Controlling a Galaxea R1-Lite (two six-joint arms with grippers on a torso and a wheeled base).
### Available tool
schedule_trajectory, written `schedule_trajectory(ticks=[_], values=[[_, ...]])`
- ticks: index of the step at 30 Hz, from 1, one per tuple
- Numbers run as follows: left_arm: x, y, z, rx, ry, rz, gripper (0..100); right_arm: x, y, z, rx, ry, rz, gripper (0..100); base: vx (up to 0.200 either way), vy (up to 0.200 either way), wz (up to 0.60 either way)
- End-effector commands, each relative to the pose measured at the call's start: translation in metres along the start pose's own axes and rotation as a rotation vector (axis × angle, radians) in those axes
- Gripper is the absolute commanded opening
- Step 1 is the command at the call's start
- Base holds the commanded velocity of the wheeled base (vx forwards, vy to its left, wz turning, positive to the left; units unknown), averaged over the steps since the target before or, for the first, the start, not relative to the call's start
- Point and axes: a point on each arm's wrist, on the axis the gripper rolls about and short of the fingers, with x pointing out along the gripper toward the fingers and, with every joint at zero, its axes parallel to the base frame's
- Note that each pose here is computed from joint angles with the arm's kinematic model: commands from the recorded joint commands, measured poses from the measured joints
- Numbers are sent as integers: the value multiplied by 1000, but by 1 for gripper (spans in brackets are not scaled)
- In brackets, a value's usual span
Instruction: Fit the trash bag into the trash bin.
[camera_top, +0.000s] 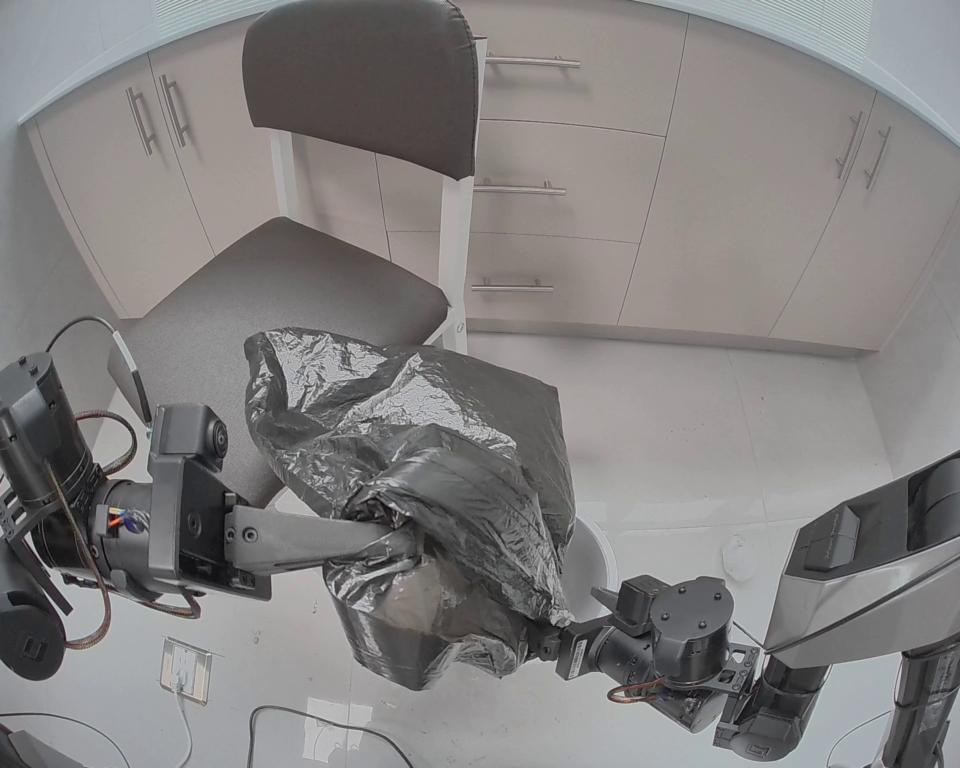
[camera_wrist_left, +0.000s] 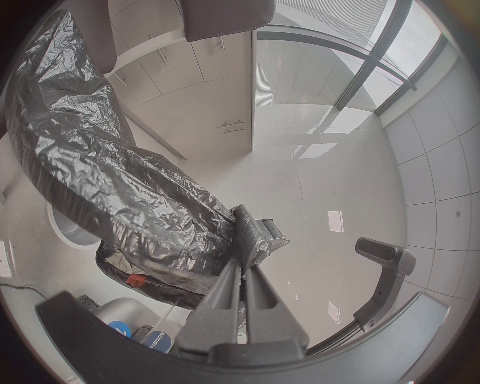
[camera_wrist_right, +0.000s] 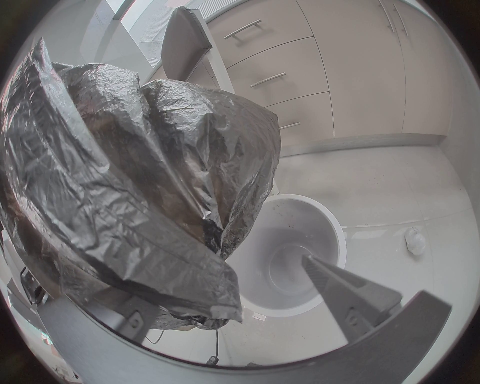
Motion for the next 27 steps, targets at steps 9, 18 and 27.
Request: schedule_trajectory(ticks=[9,18,27], values=[[0,0,-2,-3,4,-1,0,-4,1,2,-8,-12,11,0,0,0,0],[0,0,-2,-4,5,-1,0,-18,-1,18,-7,-40,37,0,0,0,0],[0,1,-2,-5,5,1,0,-43,-54,45,-52,21,196,0,0,0,0]])
